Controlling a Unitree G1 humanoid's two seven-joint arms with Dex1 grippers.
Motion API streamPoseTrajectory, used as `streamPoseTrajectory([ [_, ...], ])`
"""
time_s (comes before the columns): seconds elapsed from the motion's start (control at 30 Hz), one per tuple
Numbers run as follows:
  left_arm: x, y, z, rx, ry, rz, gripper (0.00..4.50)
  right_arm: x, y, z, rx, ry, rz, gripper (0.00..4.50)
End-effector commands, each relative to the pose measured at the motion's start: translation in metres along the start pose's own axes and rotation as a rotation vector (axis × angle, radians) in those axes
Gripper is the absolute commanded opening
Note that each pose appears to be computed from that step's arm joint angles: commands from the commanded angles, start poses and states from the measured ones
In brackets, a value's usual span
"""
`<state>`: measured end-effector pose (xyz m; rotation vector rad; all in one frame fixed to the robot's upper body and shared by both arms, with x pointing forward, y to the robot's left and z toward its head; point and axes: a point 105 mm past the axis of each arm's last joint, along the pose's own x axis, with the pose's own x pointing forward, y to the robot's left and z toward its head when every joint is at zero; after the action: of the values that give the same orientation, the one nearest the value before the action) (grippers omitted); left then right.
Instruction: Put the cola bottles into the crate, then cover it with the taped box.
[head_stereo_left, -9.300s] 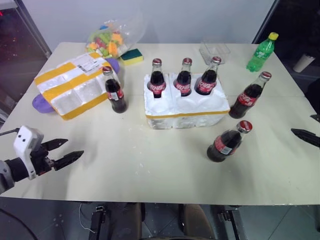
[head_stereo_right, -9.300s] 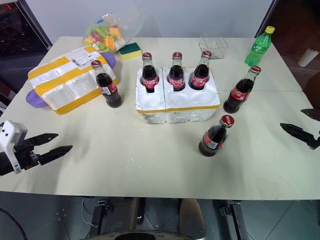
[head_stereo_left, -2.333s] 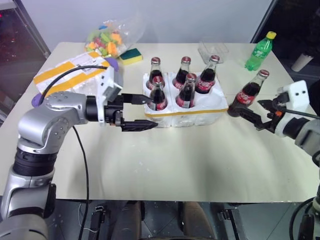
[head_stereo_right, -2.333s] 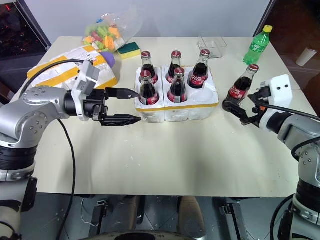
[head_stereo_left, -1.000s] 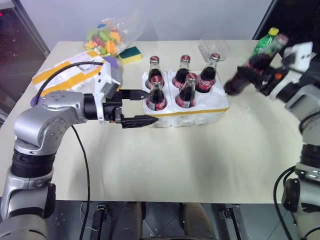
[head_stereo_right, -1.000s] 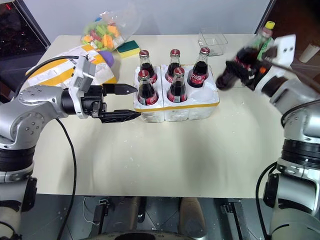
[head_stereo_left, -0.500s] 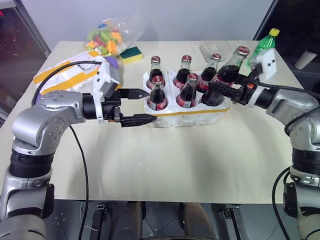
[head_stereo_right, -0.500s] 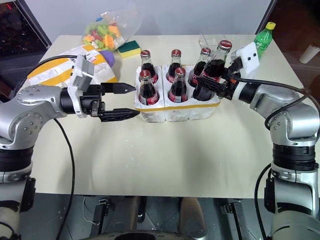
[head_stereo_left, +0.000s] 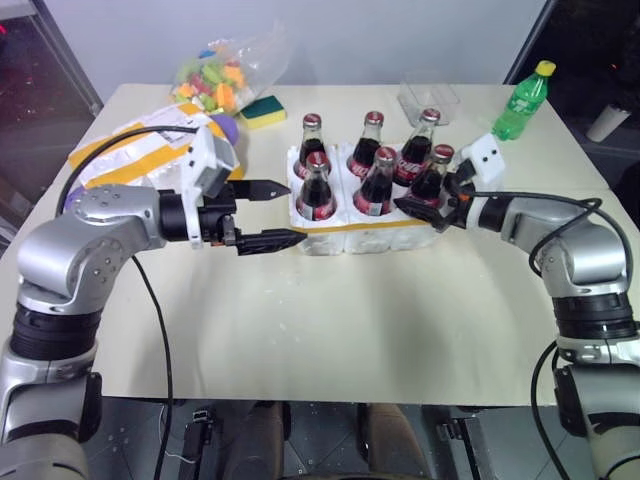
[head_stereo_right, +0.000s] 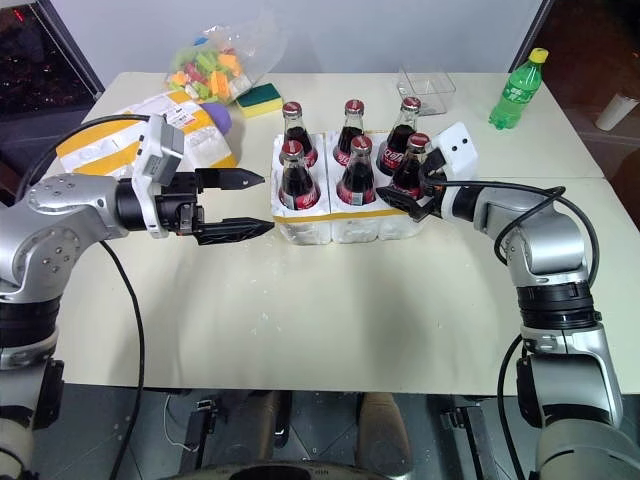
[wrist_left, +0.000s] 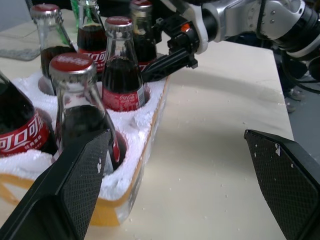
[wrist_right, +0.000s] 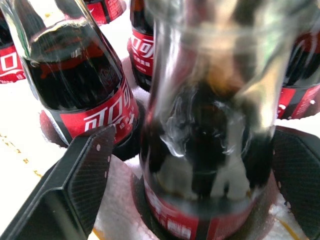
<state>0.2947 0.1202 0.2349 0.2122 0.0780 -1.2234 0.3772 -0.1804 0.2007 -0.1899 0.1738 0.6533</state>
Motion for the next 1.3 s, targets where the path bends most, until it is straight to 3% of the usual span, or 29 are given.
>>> streamPoseTrajectory([
  [0.03,-0.022,0.014,0.005,0.069,0.011,0.150,4.50,-0.023,-0.001,0.042,0.007,-0.125,0.015,4.43],
  [0.2,-0.073,0.049,-0.005,0.133,0.100,0.468,4.50,-0.069,0.000,0.097,-0.033,-0.242,0.040,4.43],
  [0.27,-0.103,0.065,-0.016,0.209,0.209,0.615,4.50,-0.086,-0.002,0.107,-0.045,-0.254,0.037,4.43],
  [0.43,-0.181,0.094,-0.068,0.325,0.571,0.911,4.50,-0.113,0.024,0.097,-0.123,-0.165,0.154,4.43],
  [0.6,-0.222,0.112,-0.101,0.469,0.810,1.039,4.50,-0.121,0.068,0.079,-0.178,-0.122,0.345,4.43],
  [0.73,-0.230,0.130,-0.124,0.545,0.900,1.075,4.50,-0.131,0.093,0.073,-0.199,-0.107,0.467,4.43],
  [0.87,-0.227,0.144,-0.140,0.613,0.972,1.076,4.50,-0.136,0.100,0.072,-0.214,-0.096,0.489,4.43],
  [1.3,-0.206,0.169,-0.148,0.694,1.041,1.088,4.50,-0.143,0.108,0.078,-0.242,-0.095,0.452,4.43],
])
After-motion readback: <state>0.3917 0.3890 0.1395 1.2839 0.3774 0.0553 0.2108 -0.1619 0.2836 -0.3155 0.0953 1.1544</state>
